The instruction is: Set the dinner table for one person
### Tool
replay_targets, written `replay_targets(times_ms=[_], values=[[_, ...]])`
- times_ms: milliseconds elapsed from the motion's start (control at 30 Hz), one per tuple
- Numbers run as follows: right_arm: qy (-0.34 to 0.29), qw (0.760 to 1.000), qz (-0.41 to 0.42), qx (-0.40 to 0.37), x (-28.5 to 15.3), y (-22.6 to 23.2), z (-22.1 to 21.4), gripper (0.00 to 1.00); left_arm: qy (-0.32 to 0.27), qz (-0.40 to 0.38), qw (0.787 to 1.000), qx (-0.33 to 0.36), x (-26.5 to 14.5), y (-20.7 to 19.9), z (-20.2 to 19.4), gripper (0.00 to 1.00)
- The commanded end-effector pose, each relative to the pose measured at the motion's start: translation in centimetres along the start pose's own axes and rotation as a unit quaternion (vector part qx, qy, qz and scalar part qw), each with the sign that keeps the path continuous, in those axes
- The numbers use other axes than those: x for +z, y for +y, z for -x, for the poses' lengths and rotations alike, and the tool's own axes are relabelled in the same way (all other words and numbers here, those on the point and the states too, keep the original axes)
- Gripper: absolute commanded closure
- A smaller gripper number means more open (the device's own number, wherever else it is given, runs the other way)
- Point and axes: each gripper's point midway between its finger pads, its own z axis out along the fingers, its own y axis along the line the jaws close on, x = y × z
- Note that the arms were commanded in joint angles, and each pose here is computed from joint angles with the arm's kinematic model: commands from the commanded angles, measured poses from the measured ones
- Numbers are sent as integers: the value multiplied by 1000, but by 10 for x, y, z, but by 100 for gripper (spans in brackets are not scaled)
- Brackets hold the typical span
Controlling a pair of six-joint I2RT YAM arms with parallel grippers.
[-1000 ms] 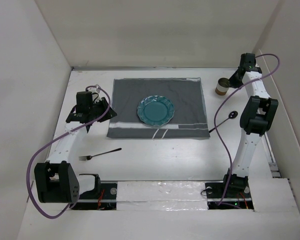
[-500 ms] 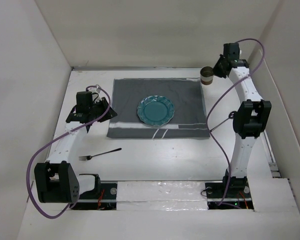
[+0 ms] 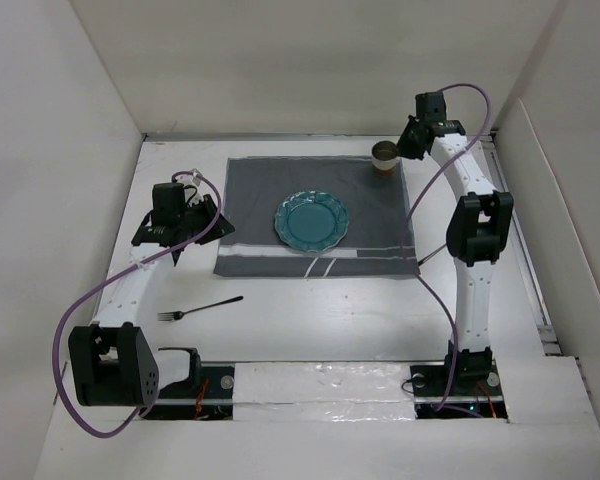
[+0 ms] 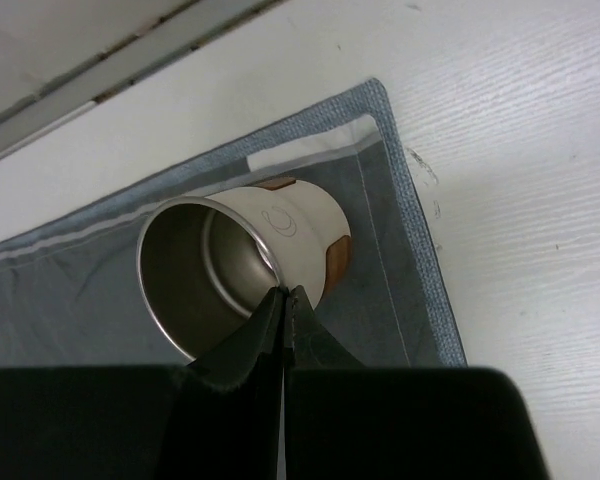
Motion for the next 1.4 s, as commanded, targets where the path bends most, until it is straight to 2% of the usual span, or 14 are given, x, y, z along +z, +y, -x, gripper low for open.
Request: replay_targets(times_ms=[0, 167, 333, 467, 533, 567, 600, 633, 667, 900, 933, 1000, 1100, 1367], values=[[6, 999, 25, 24, 3, 9, -2, 100, -27, -13, 999, 18, -11, -12, 14, 81], [27, 998, 23, 46, 10, 0, -16, 100, -28, -12, 999, 17, -11, -11, 14, 81], [18, 998, 23, 49, 0, -4, -11, 49, -26, -16, 999, 16, -10, -13, 14, 81], [-2, 998, 36, 53, -24, -11, 9, 37, -22, -30, 999, 13, -9, -17, 13, 81], [-23, 998, 25, 58, -47, -18, 22, 39, -20, -37, 999, 10, -8, -19, 12, 81], [-14, 998, 2, 65, -49, -36, 10, 49, -18, -45, 999, 10, -8, -23, 12, 81], [-58, 995, -13, 74, -75, -46, 30, 66, -20, -49, 999, 9, -9, -25, 13, 81], [-70, 994, -21, 80, -85, -56, 29, 95, -23, -49, 999, 9, -10, -25, 15, 81], [-76, 992, -33, 90, -92, -68, 22, 100, -23, -50, 998, 10, -10, -26, 15, 81], [-24, 981, -147, 124, -129, -176, -89, 96, -29, -45, 998, 17, -12, -20, 7, 81], [-5, 978, -166, 127, -129, -190, -108, 82, -26, -48, 998, 15, -10, -20, 5, 81], [18, 980, -163, 112, -129, -196, -124, 65, -20, -58, 998, 13, -9, -22, 2, 81], [64, 982, -156, 88, -122, -202, -145, 51, -12, -74, 997, 7, -7, -27, 0, 81], [100, 975, -178, 83, -101, -214, -162, 51, -16, -74, 997, 25, -9, -35, -3, 81]])
